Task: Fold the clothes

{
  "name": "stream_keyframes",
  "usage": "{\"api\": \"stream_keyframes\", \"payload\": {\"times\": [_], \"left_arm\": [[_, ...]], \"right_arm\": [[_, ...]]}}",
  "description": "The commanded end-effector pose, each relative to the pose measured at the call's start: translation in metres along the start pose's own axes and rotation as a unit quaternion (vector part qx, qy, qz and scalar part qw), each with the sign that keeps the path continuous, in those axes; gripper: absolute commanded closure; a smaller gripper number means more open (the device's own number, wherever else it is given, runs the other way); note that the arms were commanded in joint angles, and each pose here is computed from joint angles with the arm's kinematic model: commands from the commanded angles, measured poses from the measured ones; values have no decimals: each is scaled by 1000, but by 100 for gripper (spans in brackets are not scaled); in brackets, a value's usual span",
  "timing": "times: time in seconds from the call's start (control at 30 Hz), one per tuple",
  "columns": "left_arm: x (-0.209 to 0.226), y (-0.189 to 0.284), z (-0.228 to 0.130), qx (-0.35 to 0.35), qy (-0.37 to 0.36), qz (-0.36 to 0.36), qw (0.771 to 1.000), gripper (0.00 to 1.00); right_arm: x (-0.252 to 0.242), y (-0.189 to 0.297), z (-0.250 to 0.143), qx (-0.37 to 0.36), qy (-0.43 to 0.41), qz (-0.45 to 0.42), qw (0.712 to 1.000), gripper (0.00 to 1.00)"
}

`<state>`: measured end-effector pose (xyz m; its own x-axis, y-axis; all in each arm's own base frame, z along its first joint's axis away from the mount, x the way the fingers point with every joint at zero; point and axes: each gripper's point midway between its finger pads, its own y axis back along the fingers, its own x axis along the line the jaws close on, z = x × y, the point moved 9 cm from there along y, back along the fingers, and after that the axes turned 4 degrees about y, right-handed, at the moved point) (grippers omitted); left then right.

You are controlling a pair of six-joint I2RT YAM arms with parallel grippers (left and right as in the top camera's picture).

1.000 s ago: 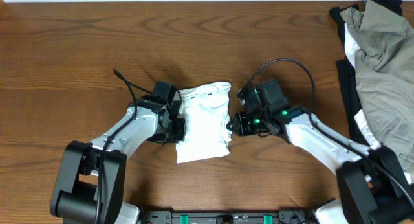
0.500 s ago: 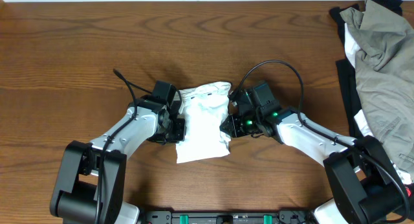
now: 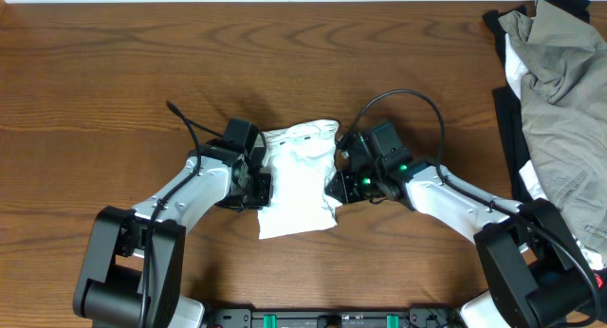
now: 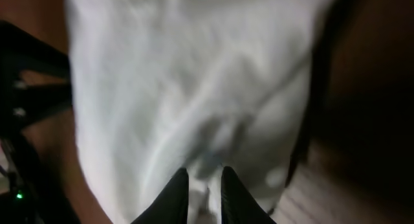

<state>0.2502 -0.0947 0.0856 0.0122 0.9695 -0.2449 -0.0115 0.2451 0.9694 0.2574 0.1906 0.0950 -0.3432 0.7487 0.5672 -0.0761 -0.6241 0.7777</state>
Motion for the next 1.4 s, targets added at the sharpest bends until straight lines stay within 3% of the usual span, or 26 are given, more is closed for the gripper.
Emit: {"api": "stream_keyframes", "payload": {"times": [0.0, 0.77, 0.87, 0.97, 1.13, 1.37], "left_arm": [[4, -1, -6, 3, 0, 11, 1000, 87], [4, -1, -6, 3, 0, 11, 1000, 87], [4, -1, -6, 3, 0, 11, 1000, 87], [4, -1, -6, 3, 0, 11, 1000, 87], [4, -1, -6, 3, 0, 11, 1000, 87], [4, -1, -6, 3, 0, 11, 1000, 87]], "right_arm": [[0, -3, -4, 10, -3, -17, 1000, 83], [3, -24, -9, 27, 0, -10, 1000, 80], [1, -31, -10, 33, -2, 3, 999, 84], [2, -31, -8, 31, 0, 9, 999, 99], [4, -21, -3, 16, -4, 11, 1000, 99], [12, 38, 8, -47, -8, -18, 999, 99]]}}
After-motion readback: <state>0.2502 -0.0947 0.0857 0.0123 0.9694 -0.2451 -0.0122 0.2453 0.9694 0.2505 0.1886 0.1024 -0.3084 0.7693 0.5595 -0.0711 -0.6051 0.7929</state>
